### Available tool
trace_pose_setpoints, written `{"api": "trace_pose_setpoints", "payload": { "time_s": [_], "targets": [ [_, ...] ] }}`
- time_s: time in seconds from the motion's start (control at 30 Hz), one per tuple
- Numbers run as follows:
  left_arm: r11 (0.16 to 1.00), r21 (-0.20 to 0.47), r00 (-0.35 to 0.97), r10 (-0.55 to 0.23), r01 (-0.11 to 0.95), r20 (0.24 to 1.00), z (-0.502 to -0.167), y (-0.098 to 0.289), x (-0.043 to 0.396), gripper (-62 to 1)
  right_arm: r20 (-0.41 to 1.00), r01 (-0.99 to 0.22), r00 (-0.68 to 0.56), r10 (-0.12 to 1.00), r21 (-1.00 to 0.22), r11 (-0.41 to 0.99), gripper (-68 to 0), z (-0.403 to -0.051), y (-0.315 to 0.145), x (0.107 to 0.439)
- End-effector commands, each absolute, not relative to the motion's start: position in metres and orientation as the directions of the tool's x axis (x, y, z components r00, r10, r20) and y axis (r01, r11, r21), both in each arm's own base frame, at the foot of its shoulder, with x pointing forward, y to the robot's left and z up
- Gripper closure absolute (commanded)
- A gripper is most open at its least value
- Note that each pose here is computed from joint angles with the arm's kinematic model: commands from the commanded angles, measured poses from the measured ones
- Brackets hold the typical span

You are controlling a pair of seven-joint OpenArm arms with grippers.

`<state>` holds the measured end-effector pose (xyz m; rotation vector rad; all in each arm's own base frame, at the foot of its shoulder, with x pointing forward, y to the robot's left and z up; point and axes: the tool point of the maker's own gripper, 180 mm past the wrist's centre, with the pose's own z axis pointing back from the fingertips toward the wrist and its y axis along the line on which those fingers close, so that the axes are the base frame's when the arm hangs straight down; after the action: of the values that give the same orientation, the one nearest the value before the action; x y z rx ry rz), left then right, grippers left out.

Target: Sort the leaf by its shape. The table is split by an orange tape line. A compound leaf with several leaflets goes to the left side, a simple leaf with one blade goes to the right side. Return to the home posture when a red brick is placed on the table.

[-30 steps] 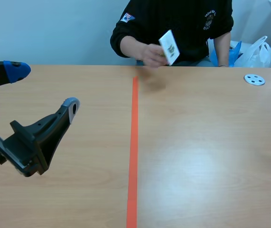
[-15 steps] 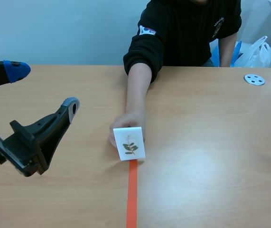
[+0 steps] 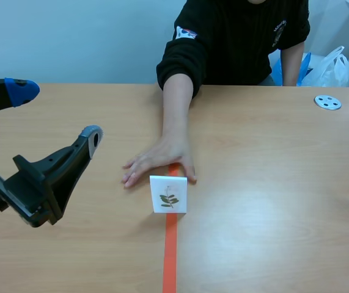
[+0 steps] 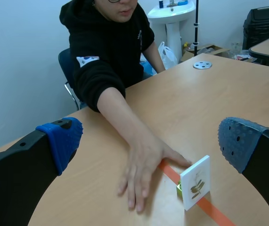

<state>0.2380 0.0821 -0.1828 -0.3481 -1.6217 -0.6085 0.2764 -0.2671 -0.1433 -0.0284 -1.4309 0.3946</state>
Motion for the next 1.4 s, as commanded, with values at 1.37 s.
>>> {"api": "trace_pose_setpoints", "payload": {
  "time_s": [1.37],
  "targets": [
    [0.812, 0.18, -0.168, -0.102, 0.555, 0.98, -0.176, 0.08, 0.237, -61.7, 0.87, -0.721, 0.262, 0.417, -0.111, 0.684, -51.4, -0.3, -0.132, 0.328]
  ]
}}
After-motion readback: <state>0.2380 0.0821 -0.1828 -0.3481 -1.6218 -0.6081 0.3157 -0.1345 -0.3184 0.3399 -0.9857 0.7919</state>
